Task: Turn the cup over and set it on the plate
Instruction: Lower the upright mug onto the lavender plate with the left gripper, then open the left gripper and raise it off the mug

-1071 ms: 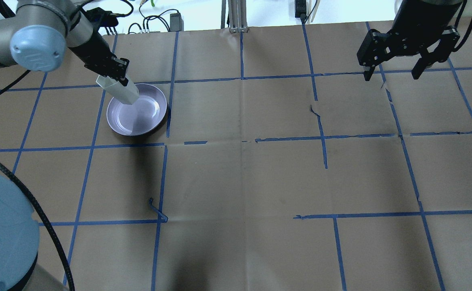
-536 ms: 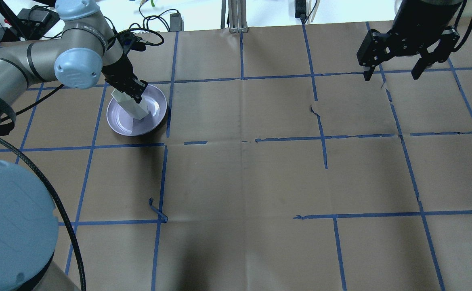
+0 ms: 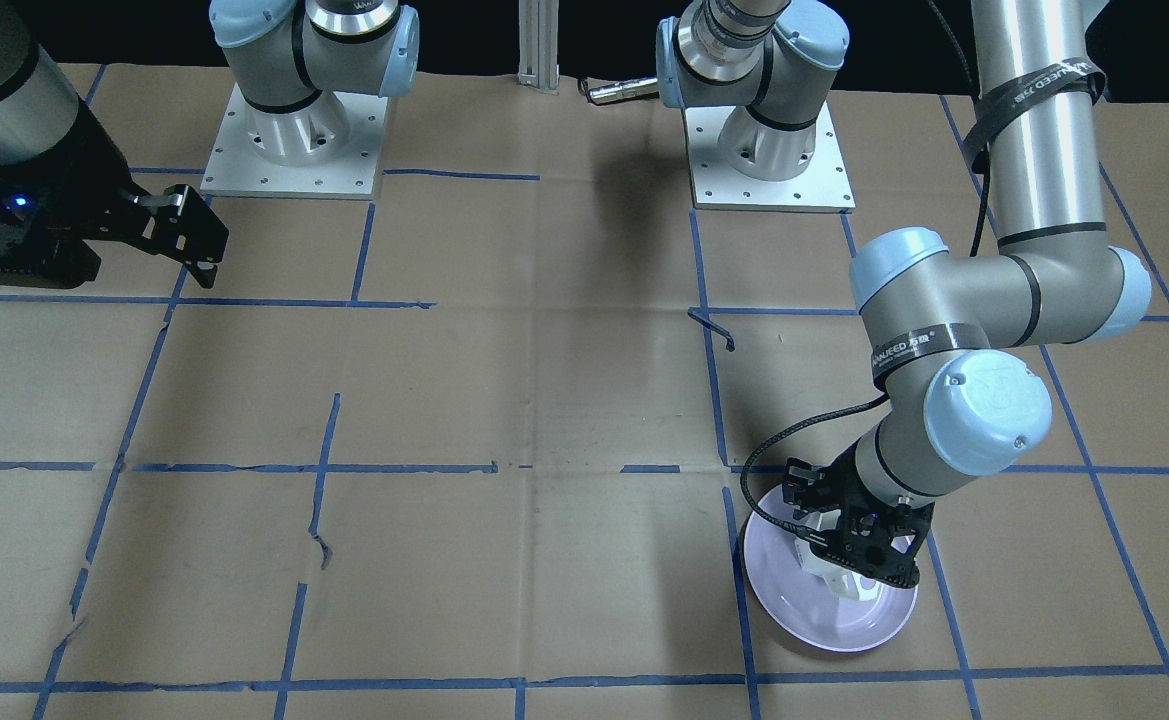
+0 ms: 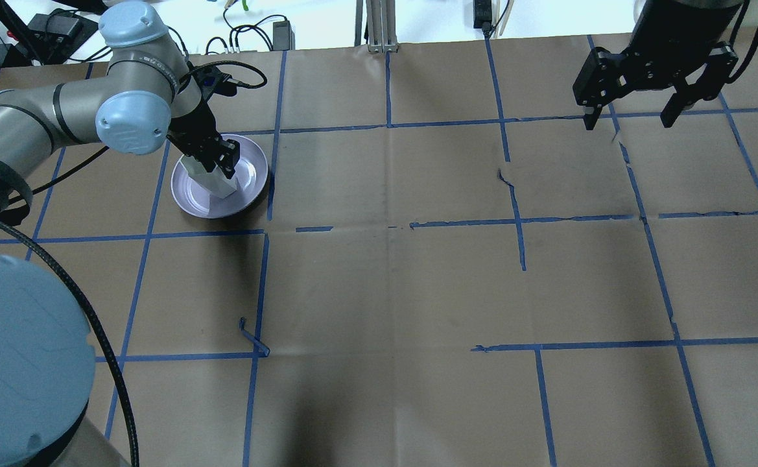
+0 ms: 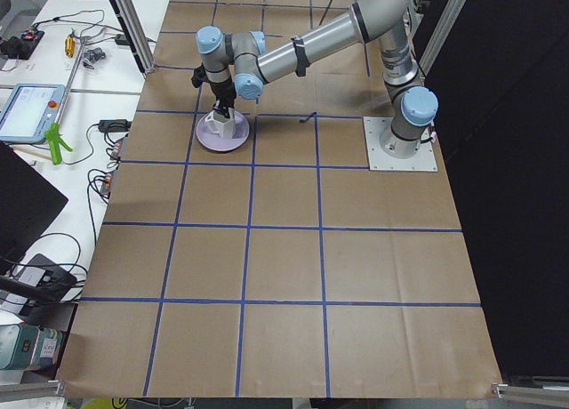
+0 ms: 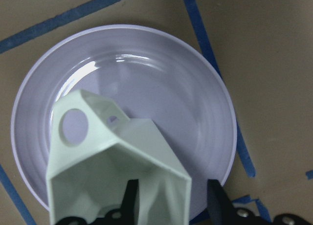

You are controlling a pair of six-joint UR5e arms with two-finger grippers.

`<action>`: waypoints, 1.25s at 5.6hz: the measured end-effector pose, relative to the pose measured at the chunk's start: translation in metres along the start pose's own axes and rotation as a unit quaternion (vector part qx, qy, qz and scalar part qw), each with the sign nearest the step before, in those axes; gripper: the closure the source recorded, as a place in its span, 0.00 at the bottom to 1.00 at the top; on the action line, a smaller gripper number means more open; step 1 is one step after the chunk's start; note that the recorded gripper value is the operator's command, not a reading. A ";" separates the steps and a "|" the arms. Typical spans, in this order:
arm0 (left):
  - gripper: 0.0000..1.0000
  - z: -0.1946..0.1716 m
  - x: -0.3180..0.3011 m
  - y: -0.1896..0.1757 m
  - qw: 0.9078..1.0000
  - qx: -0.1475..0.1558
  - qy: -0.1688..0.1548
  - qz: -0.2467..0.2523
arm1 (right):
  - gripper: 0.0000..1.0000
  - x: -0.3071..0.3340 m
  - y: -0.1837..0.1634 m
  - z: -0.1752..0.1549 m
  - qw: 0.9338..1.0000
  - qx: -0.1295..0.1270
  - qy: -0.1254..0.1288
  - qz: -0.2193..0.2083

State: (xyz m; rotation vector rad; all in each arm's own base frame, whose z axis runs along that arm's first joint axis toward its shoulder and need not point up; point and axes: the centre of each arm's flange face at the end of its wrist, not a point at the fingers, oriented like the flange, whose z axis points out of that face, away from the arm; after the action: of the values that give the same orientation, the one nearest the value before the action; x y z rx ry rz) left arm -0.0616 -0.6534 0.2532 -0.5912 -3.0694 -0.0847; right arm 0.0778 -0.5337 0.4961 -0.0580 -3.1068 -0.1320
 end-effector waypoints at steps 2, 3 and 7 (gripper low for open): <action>0.02 -0.039 0.012 0.004 1.000 0.014 -0.008 -0.022 | 0.00 0.000 0.000 0.000 1.000 0.000 0.000 0.000; 0.02 -0.073 0.028 0.012 0.999 0.020 -0.010 -0.047 | 0.00 0.000 0.000 0.000 1.000 0.000 0.000 0.000; 0.02 -0.234 0.105 0.082 0.994 0.017 -0.010 -0.109 | 0.00 0.000 0.000 0.000 1.000 0.000 0.000 0.000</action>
State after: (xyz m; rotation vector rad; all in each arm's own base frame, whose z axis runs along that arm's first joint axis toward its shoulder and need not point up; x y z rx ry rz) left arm -0.1273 -0.5513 0.4932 -0.2541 -3.1366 -0.0291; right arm 0.0778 -0.5338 0.4961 -0.0580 -3.1067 -0.1321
